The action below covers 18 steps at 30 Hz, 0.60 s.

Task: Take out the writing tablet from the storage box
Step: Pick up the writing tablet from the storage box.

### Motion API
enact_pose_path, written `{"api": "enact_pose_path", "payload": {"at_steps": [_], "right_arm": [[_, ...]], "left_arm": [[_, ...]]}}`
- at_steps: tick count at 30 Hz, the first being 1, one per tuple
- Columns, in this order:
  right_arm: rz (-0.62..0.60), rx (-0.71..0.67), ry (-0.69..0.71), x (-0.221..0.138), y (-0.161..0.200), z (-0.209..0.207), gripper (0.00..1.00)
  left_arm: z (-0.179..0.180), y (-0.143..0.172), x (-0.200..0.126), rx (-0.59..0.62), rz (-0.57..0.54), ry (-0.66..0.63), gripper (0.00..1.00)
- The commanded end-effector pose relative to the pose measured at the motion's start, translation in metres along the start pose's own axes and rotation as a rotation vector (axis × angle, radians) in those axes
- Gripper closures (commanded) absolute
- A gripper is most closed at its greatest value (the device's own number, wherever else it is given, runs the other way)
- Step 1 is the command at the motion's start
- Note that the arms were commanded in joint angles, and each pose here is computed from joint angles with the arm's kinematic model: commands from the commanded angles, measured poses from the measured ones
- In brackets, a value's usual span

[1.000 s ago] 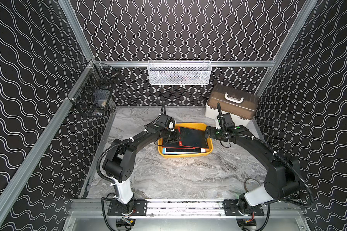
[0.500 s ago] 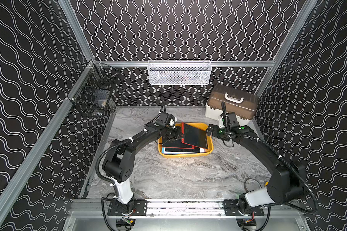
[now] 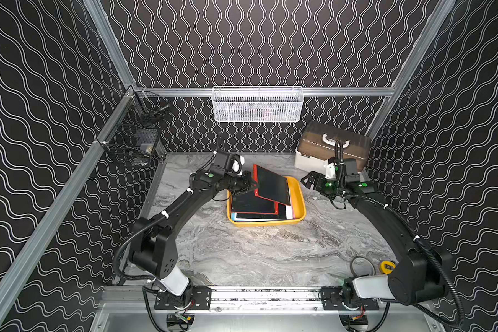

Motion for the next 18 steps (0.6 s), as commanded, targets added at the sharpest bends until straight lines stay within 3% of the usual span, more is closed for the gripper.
{"api": "enact_pose_path", "payload": {"at_steps": [1, 10, 18], "right_arm": [[-0.045, 0.003, -0.132, -0.006, -0.014, 0.014, 0.02], [0.003, 0.026, -0.488, 0.000, -0.005, 0.039, 0.02], [0.061, -0.010, -0.736, -0.008, -0.003, 0.059, 0.04]], "left_arm": [[-0.015, 0.001, -0.029, -0.005, -0.011, 0.057, 1.00], [-0.031, 0.019, -0.090, -0.006, 0.005, 0.167, 1.00], [-0.047, 0.033, -0.105, 0.024, 0.059, 0.330, 1.00]]}}
Point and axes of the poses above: each gripper's point midway between its finger pads, its own x axis out along the fingers, its own z axis along the line the jaws close on, y = z × x, the point moved 5 cm from there along -x, back along the fingers, and after that the axes turned 10 degrees about -x, right-handed, at the moved point
